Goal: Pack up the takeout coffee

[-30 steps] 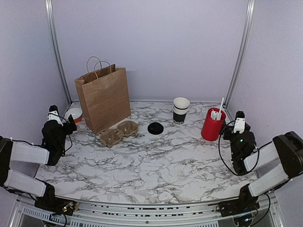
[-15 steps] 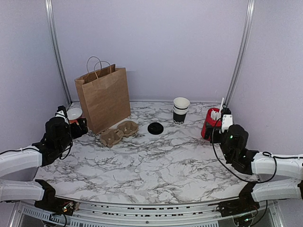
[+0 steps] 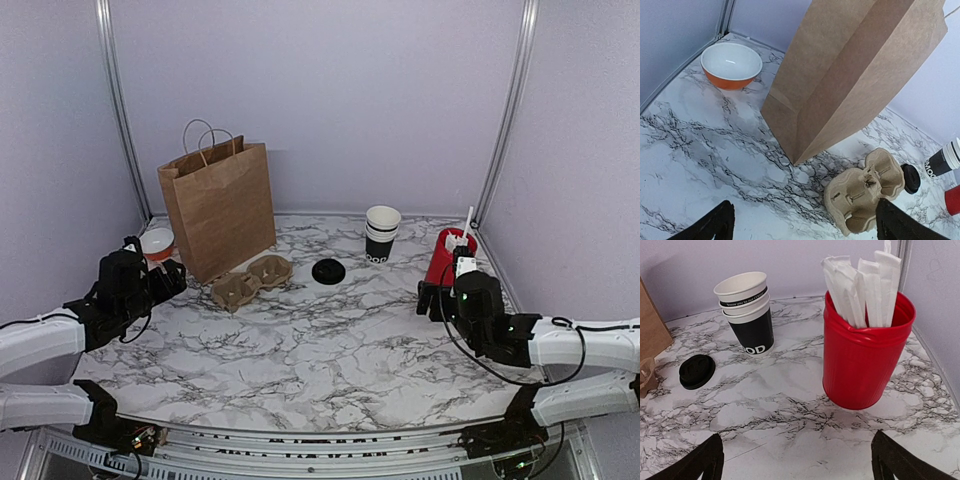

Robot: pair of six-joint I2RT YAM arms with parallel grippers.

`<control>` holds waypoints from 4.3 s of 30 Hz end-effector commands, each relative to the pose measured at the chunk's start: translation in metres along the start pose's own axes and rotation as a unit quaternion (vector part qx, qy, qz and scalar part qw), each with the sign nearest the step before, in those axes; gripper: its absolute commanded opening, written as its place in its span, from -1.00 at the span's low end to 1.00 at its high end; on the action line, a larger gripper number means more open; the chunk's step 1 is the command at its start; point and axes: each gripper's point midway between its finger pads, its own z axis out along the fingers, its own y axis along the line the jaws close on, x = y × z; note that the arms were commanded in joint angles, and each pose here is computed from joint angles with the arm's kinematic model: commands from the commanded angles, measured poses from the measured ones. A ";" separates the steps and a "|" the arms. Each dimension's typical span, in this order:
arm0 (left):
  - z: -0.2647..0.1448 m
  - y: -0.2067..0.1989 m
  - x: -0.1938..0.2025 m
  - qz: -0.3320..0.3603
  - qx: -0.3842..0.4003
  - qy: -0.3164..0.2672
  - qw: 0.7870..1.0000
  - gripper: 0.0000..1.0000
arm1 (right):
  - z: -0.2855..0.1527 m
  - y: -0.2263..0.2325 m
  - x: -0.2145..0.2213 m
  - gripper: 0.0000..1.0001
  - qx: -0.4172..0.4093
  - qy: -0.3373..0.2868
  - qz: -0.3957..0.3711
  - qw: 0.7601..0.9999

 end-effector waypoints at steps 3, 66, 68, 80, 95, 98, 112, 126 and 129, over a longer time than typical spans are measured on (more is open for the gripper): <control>0.010 -0.032 0.020 0.052 0.029 0.057 0.997 0.98 | -0.002 0.014 -0.020 0.99 -0.019 -0.011 0.050 0.999; -0.001 -0.082 -0.017 0.050 0.107 0.137 0.984 0.98 | 0.200 0.129 -0.114 0.01 -0.034 0.178 -0.146 0.973; -0.001 -0.081 -0.019 0.049 0.107 0.133 0.984 0.98 | 0.201 0.129 -0.113 -0.05 -0.034 0.181 -0.145 0.972; -0.008 -0.088 -0.023 0.045 0.128 0.128 0.983 0.98 | 0.210 0.129 -0.102 -0.33 -0.043 0.192 -0.144 0.970; -0.006 -0.094 -0.022 0.042 0.140 0.135 0.980 0.98 | 0.220 0.123 -0.098 -0.59 -0.028 0.197 -0.154 0.968; -0.005 -0.094 -0.023 0.042 0.139 0.134 0.980 0.98 | 0.220 0.124 -0.103 -0.63 -0.029 0.191 -0.155 0.969; 0.000 -0.091 -0.021 0.035 0.139 0.140 0.980 0.98 | 0.224 0.124 -0.093 -0.64 -0.029 0.203 -0.158 0.966; 0.001 -0.090 -0.020 0.031 0.140 0.141 0.980 0.98 | 0.221 0.119 -0.102 -1.00 -0.012 0.193 -0.158 0.968; 0.001 -0.090 -0.020 0.030 0.141 0.141 0.979 0.98 | 0.216 0.118 -0.110 -1.00 -0.003 0.184 -0.164 0.969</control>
